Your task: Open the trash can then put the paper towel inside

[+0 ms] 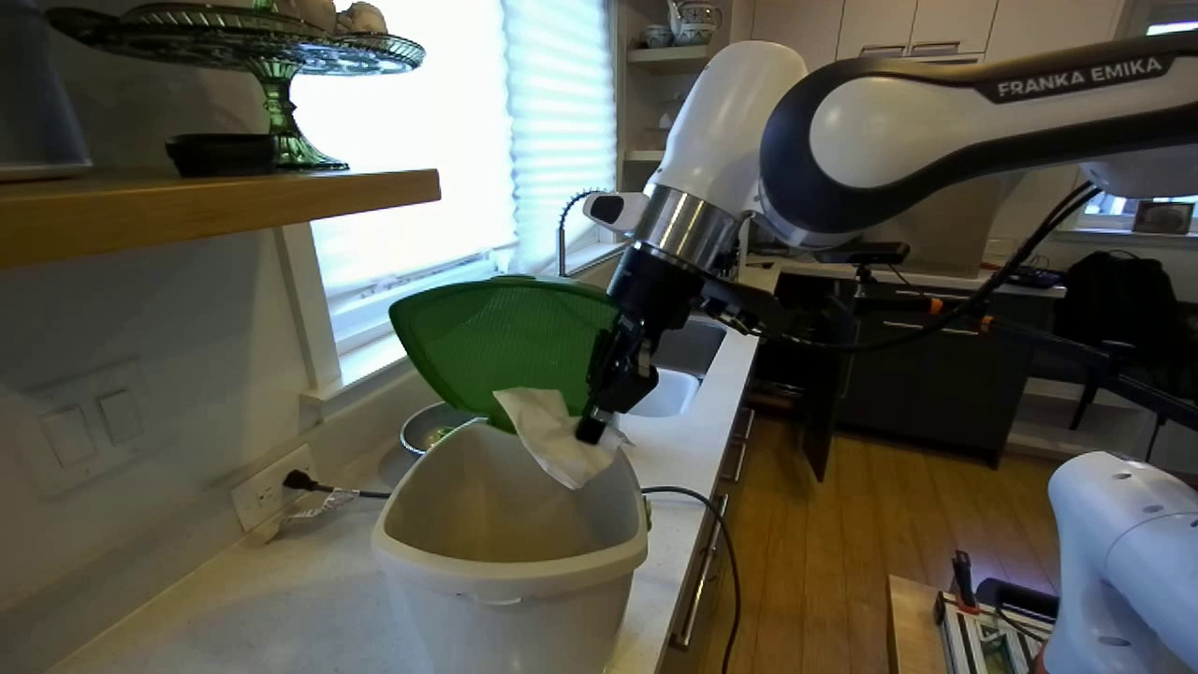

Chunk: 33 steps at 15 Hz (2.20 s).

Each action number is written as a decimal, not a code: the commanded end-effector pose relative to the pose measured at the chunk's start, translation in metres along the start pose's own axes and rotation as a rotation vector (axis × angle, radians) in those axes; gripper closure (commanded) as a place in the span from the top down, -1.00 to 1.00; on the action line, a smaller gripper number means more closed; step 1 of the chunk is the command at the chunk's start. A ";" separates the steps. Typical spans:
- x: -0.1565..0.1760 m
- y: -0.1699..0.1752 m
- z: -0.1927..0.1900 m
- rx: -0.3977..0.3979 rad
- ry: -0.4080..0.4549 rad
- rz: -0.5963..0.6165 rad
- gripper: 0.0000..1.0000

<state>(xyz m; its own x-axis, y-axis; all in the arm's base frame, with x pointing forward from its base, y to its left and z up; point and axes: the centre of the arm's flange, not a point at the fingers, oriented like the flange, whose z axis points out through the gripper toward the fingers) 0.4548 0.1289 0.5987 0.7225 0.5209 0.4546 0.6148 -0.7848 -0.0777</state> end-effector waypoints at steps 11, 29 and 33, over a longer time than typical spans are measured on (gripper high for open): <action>0.003 -0.020 -0.056 -0.051 0.044 -0.030 1.00; -0.041 -0.040 -0.145 -0.138 -0.094 0.127 1.00; -0.048 -0.035 -0.145 -0.138 -0.114 0.143 1.00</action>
<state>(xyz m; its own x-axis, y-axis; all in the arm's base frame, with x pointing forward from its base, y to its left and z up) 0.3531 0.0825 0.7088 0.8349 0.4295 0.3442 0.4601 -0.8878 -0.0084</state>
